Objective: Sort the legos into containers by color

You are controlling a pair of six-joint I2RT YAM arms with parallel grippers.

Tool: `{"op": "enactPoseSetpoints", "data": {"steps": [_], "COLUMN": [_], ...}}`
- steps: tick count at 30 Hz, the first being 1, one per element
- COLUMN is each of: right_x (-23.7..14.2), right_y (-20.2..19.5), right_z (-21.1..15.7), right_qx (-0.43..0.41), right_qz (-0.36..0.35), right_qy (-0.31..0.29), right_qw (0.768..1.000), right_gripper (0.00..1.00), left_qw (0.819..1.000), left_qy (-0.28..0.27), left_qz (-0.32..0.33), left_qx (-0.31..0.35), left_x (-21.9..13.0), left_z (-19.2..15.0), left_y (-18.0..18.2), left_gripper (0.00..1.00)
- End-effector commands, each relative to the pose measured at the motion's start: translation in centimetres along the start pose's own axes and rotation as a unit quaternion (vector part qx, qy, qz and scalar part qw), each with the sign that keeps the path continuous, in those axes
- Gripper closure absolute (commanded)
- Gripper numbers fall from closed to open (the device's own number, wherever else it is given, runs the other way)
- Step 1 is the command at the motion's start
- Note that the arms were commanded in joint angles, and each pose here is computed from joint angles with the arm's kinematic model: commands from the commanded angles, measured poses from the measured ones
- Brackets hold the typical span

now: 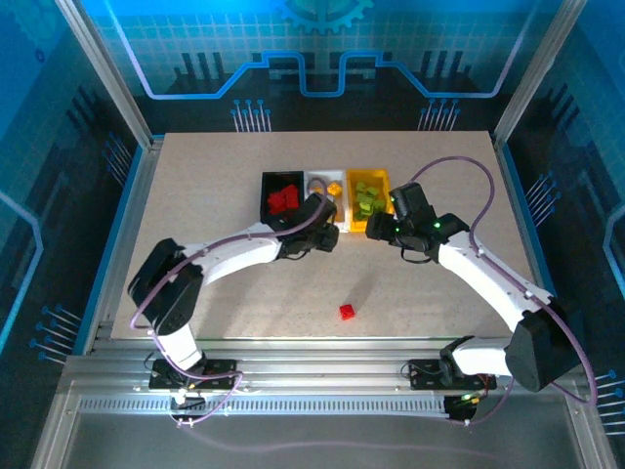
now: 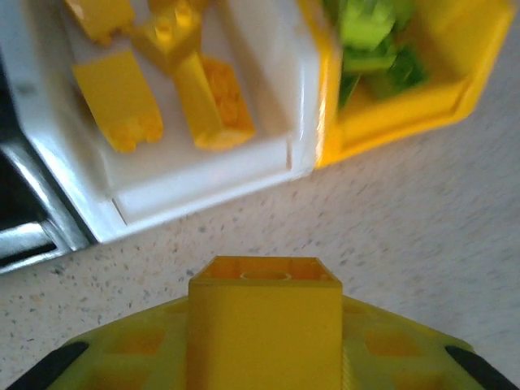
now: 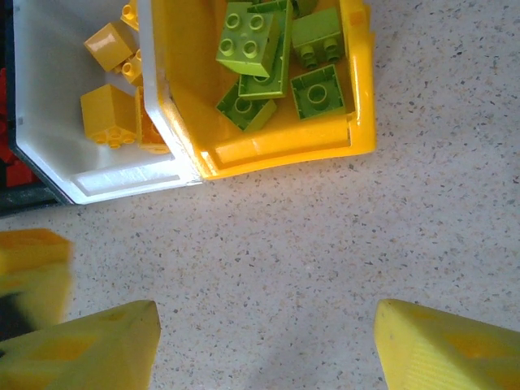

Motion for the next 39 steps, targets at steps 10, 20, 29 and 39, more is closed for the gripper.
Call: {"op": "enactPoseSetpoints", "data": {"steps": [10,20,29,39], "right_x": [-0.3,-0.6,0.0,3.0], "right_y": [-0.7,-0.1,2.8,6.6], "right_z": [-0.7,-3.2,-7.1,-14.0], "right_qx": [0.010,-0.039,-0.121,-0.233], "right_qz": [-0.004,0.059,0.093,0.066], "right_qy": [0.014,0.053,0.118,0.229], "right_qw": [1.000,0.996,0.981,0.943], "right_gripper": [0.29,0.27,0.23,0.17], "left_qw": [0.995,0.993,0.988,0.985], "left_qy": [0.001,0.020,-0.036,-0.068], "left_qz": [0.017,0.021,-0.073,-0.050], "left_qx": [-0.102,-0.113,-0.128,-0.149], "left_x": [6.0,8.7,0.3,-6.6], "left_z": [8.7,9.8,10.0,1.2], "left_y": [2.1,2.0,0.2,4.4], "left_gripper": [0.68,0.39,0.03,0.01]}}
Point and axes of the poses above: each hand's point on the last joint's axis, 136 mm out from that joint toward the fingers, its own x axis out along the fingers, its own y axis along the line the jaws close on, z = x × y, the point moved 9 cm from there along -x, back along the fingers, and after that the axes turned 5 degrees about -x, right-handed, at the moved point
